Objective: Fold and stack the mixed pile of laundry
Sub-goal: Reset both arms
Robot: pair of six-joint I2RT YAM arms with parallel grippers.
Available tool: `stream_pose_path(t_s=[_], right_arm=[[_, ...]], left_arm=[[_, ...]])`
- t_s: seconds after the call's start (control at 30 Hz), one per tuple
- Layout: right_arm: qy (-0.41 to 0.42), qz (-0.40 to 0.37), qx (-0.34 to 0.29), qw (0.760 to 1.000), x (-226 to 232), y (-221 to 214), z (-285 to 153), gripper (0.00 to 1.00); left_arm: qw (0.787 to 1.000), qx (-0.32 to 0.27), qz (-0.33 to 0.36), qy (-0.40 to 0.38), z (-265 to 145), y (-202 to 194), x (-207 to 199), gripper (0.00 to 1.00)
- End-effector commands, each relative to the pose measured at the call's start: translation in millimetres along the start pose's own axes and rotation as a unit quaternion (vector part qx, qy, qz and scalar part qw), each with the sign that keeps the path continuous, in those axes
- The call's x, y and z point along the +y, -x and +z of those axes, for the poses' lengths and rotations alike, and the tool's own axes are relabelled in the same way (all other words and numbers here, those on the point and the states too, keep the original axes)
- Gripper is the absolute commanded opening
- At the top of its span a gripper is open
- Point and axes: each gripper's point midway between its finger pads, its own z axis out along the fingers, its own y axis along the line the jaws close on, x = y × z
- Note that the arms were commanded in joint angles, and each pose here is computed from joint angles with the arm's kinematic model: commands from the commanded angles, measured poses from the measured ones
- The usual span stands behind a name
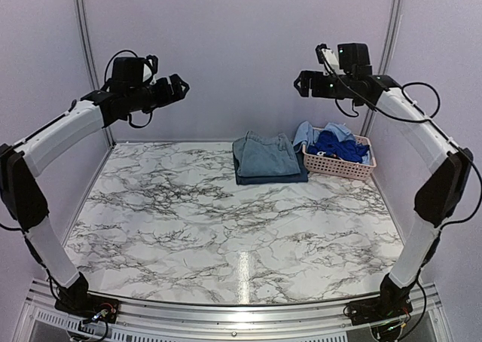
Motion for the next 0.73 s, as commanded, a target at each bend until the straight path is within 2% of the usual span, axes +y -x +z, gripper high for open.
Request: stream_pose_path(t_s=[0.0,0.1,0.27,0.43,0.57,0.7], right_arm=[[0.042,0.042,0.072,0.996,9.0,-51.7,-26.3,0.98],[0.042,0.061,0.111,0.991,6.3,-94.5,-47.4,0.99],[0.043,0.099,0.164,0.98,2.0,-171.6,-82.5,0.99],[0.052,0.133,0.176,0.974,0.9,-227.8,-120.7,0.99],[0.047,0.154,0.187,0.969,-2.8,-261.4,-141.0,0.99],[0.051,0.164,0.197,0.965,-3.0,-285.1,-148.6,0.99]], left_arm=[[0.994,0.098,0.014,0.043,-37.8,-51.7,24.8,0.99],[0.987,0.137,0.013,0.078,-65.2,-80.8,45.2,0.99],[0.98,0.178,-0.007,0.093,-114.8,-133.5,68.7,0.99],[0.971,0.208,-0.026,0.114,-155.6,-187.6,96.0,0.99],[0.961,0.244,-0.049,0.124,-168.0,-227.5,110.8,0.99],[0.954,0.262,-0.058,0.137,-171.6,-247.4,120.7,0.99]])
